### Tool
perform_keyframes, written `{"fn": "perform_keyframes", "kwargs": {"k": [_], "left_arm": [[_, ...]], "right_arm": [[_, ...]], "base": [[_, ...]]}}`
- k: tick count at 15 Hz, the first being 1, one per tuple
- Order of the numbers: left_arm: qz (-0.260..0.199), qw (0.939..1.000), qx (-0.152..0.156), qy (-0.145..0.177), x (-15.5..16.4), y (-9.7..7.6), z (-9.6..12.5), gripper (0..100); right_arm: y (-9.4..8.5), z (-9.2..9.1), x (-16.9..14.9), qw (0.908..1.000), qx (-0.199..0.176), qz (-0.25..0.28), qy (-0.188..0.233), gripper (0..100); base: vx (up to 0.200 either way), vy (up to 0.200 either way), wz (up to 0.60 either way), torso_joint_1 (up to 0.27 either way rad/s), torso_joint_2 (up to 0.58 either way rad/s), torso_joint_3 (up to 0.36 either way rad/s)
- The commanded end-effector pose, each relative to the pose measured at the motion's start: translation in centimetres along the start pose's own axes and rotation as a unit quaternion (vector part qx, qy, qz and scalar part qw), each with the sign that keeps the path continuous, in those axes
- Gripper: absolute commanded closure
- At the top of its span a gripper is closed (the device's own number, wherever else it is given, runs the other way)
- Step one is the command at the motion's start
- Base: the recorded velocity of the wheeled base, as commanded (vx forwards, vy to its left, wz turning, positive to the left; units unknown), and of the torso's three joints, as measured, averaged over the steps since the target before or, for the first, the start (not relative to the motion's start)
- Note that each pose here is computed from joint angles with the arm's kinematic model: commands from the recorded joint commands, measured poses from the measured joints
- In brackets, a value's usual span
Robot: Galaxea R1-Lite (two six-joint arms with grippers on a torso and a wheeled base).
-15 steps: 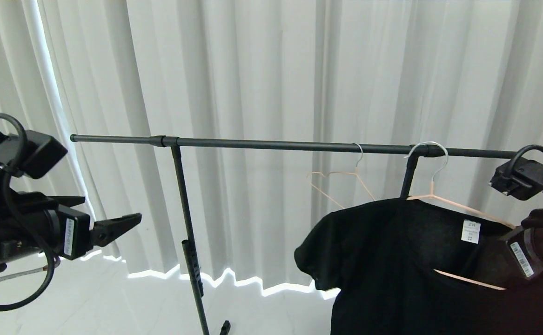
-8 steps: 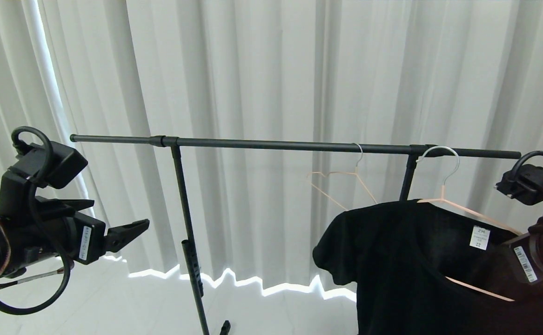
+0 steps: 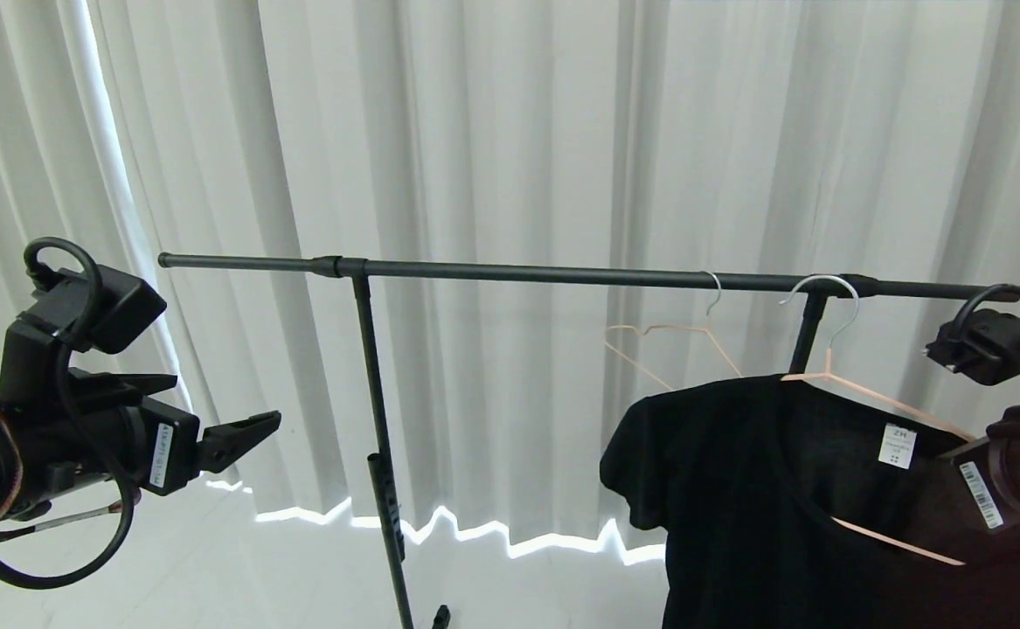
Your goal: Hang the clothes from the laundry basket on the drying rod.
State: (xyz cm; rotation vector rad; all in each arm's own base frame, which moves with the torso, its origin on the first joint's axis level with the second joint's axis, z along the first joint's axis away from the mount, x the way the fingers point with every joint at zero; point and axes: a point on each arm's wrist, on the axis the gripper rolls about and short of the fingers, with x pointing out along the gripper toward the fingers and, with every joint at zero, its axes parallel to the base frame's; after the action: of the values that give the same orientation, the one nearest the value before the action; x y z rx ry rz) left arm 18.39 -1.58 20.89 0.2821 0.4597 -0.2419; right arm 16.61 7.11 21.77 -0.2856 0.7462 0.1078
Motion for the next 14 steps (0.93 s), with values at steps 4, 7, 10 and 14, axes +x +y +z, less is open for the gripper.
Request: {"fn": "perform_keyframes", "kwargs": {"k": [4,7,10,14], "left_arm": [[0.0,1.0,0.0,-0.001,0.0,0.0,0.1,0],[0.002,1.0,0.002,-0.007,0.2,0.0,-0.2,0],[0.002,1.0,0.002,-0.003,0.1,-0.1,-0.5,0],[0.002,1.0,0.003,-0.006,0.0,-0.2,-0.4,0]], "right_arm": [[0.2,0.1,1.3,0.999,0.014,-0.036,0.021,100],[0.9,1.9,4.0,0.9936,0.042,-0.097,0.038,100],[1.6,4.1,6.2,0.986,0.069,-0.148,0.034,100],[3.0,6.3,7.0,0.9862,0.091,-0.138,0.009,100]], "base": [[0.0,0.1,0.0,0.001,0.0,0.0],[0.0,0.0,0.0,0.0,0.0,0.0],[0.0,0.0,0.0,0.0,0.0,0.0],[0.0,0.0,0.0,0.0,0.0,0.0]]}}
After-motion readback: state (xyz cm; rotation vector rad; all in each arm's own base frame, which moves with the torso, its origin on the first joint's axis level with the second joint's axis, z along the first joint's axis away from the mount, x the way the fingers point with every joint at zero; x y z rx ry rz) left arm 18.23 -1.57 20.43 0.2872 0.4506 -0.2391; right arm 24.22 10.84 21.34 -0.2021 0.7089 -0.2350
